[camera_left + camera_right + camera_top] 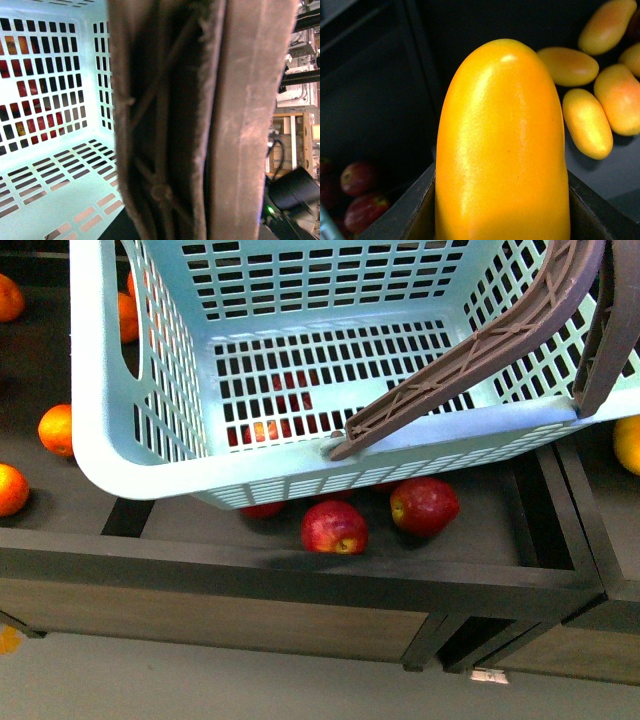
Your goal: Pick mango and avocado into basket
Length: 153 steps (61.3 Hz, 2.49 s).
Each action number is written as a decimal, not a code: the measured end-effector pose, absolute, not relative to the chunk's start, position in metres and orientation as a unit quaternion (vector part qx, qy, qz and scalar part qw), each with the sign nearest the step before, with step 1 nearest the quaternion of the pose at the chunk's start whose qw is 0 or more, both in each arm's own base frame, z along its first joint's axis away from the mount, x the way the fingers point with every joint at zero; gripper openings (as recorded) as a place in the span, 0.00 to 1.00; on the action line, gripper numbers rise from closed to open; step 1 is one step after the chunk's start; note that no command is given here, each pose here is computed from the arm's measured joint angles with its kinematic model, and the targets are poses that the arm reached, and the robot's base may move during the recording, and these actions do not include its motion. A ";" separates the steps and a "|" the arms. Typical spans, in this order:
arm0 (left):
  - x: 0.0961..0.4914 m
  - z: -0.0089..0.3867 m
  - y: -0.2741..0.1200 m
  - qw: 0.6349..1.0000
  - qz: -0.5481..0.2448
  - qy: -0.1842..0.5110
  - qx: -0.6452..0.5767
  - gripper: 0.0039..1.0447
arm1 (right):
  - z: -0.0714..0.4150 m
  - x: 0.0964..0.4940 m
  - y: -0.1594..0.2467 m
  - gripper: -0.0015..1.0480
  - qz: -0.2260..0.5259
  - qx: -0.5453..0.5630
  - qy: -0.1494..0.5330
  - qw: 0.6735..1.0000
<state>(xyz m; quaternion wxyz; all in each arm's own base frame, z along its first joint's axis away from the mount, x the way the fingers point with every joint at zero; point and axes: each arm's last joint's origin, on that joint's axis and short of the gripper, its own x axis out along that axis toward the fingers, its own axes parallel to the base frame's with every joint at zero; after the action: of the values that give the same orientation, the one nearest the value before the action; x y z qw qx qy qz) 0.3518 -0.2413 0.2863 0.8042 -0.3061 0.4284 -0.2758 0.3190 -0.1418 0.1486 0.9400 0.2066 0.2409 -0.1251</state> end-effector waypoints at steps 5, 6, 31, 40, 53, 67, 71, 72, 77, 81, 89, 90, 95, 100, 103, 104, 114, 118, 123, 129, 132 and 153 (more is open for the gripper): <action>0.352 0.286 -0.241 0.804 -0.276 0.428 -0.306 0.14 | 0.189 0.298 -0.120 0.52 -0.100 0.179 0.206 0.957; 0.352 0.286 -0.241 0.804 -0.276 0.428 -0.306 0.14 | 0.199 0.294 -0.115 0.52 -0.094 0.175 0.196 0.960; 0.352 0.286 -0.241 0.804 -0.276 0.428 -0.306 0.14 | 0.268 0.293 -0.012 0.52 0.003 0.135 0.112 0.984; 0.352 0.286 -0.241 0.804 -0.276 0.428 -0.306 0.14 | 0.262 0.305 0.027 0.52 0.039 0.134 0.129 0.982; 0.352 0.286 -0.241 0.804 -0.276 0.428 -0.306 0.14 | 0.258 0.316 0.075 0.52 0.085 0.130 0.141 0.978; 0.352 0.286 -0.241 0.805 -0.275 0.428 -0.306 0.14 | 0.250 0.325 0.092 0.55 0.093 0.126 0.161 0.975; 0.352 0.286 -0.241 0.805 -0.274 0.428 -0.306 0.14 | 0.249 0.326 0.093 0.64 0.092 0.125 0.164 0.974; 0.352 0.286 -0.240 0.805 -0.274 0.427 -0.306 0.14 | 0.248 0.326 0.093 0.65 0.092 0.125 0.164 0.974; 0.352 0.286 -0.240 0.806 -0.274 0.427 -0.306 0.14 | 0.249 0.326 0.094 0.77 0.089 0.129 0.165 0.974; 0.352 0.286 -0.240 0.806 -0.273 0.427 -0.306 0.14 | 0.250 0.327 0.094 0.85 0.084 0.132 0.164 0.974; 0.352 0.285 -0.240 0.804 -0.270 0.431 -0.309 0.14 | 0.252 0.325 0.088 0.91 0.041 0.141 0.153 0.977; 0.352 0.285 -0.240 0.805 -0.270 0.430 -0.308 0.14 | 0.252 0.324 0.087 0.92 0.039 0.142 0.153 0.977; 0.352 0.285 -0.240 0.806 -0.269 0.429 -0.306 0.14 | 0.254 0.321 0.082 0.86 0.012 0.124 0.106 0.987; 0.352 0.285 -0.240 0.806 -0.271 0.429 -0.306 0.14 | 0.247 0.306 0.072 0.72 0.008 0.072 0.025 0.997; 0.352 0.285 -0.240 0.804 -0.273 0.430 -0.307 0.14 | 0.241 0.293 0.064 0.64 0.009 0.047 0.006 0.999; 0.352 0.285 -0.240 0.804 -0.273 0.431 -0.307 0.14 | 0.238 0.288 0.061 0.60 0.007 0.040 0.003 0.999; 0.352 0.285 -0.241 0.803 -0.274 0.431 -0.306 0.14 | 0.220 0.253 0.040 0.34 0.001 0.014 -0.002 1.000; 0.351 0.285 -0.241 0.803 -0.274 0.431 -0.306 0.14 | 0.212 0.242 0.035 0.24 0.002 0.010 0.003 1.000; 0.351 0.285 -0.241 0.803 -0.274 0.431 -0.307 0.14 | 0.205 0.230 0.030 0.12 0.003 0.006 0.006 1.000; 0.352 0.285 -0.241 0.804 -0.273 0.430 -0.305 0.14 | 0.199 0.216 0.024 0.02 0.004 0.003 0.005 1.000; 0.352 0.285 -0.241 0.804 -0.273 0.430 -0.305 0.14 | 0.196 0.209 0.022 0.02 0.004 0.002 0.004 1.000; 0.351 0.285 -0.241 0.804 -0.274 0.430 -0.305 0.14 | 0.180 0.170 0.002 0.02 0.004 0.003 0.006 1.000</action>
<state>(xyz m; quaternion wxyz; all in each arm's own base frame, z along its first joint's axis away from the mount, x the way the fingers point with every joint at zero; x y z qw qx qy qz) 0.3515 -0.2410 0.2846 0.8040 -0.3052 0.4305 -0.2741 0.1702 0.0024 0.1799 1.0000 0.0025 0.0056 0.0040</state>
